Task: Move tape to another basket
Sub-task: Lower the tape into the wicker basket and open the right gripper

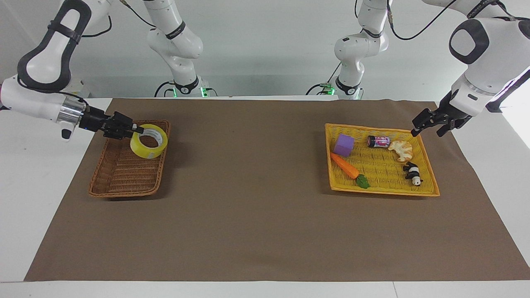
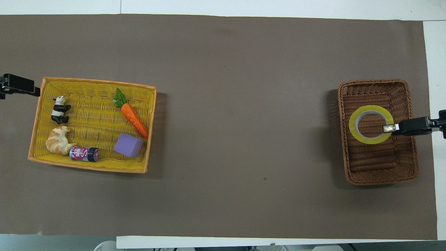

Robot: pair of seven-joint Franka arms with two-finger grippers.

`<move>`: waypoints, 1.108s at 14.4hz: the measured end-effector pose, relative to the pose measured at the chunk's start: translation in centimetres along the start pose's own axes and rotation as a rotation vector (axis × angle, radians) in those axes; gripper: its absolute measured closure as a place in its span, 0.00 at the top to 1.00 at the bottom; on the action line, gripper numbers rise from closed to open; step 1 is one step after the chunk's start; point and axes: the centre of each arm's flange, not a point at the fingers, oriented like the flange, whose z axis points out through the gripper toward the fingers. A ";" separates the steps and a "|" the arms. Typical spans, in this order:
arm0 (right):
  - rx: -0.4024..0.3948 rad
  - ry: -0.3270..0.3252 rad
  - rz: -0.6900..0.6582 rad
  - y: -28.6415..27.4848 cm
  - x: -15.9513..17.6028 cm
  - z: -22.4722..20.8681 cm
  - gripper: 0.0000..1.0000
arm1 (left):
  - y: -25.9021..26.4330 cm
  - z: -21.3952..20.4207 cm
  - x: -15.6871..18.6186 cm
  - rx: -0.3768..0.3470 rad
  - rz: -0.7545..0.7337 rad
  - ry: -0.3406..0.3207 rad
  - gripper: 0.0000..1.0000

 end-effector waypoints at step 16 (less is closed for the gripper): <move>0.001 -0.037 -0.085 8.7 -0.6 3.2 0.54 | 3.9 -2.9 -1.0 0.025 0.075 -0.046 1.00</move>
